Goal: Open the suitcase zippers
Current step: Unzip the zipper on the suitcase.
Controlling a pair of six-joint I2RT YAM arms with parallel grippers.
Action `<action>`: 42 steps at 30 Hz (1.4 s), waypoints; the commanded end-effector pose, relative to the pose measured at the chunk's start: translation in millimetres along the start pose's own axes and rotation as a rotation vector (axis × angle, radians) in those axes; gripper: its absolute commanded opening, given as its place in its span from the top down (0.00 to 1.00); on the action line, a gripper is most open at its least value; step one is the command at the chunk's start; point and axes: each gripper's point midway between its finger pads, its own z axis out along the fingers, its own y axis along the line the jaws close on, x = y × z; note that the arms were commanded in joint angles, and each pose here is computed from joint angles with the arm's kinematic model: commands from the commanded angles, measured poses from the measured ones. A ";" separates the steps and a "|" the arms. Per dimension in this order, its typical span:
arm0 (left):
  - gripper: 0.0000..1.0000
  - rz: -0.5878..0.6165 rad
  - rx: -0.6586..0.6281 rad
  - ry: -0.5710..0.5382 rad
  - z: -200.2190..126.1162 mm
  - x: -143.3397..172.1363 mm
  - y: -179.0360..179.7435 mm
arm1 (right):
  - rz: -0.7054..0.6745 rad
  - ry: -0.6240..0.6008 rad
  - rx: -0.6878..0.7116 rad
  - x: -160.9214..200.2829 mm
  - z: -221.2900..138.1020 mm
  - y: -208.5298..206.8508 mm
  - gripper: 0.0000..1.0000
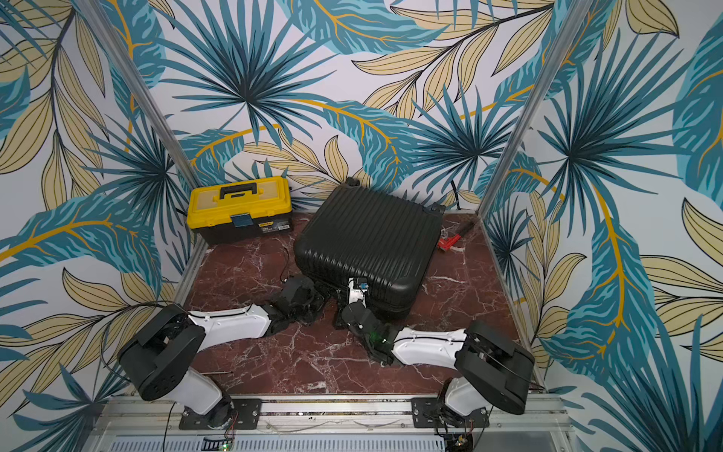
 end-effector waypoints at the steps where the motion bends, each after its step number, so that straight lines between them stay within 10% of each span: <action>1: 0.24 0.029 0.269 -0.073 -12.5 -13.0 -66.2 | -0.009 0.123 -0.126 31.8 -7.0 22.6 1.00; 17: 0.63 -0.141 0.009 -0.147 14.2 -34.0 3.5 | -0.071 0.269 -0.048 63.7 -13.9 4.5 1.00; 42: 0.87 -0.244 -0.134 -0.312 -13.9 -93.6 36.9 | -0.141 0.310 0.300 54.5 -114.5 -102.7 1.00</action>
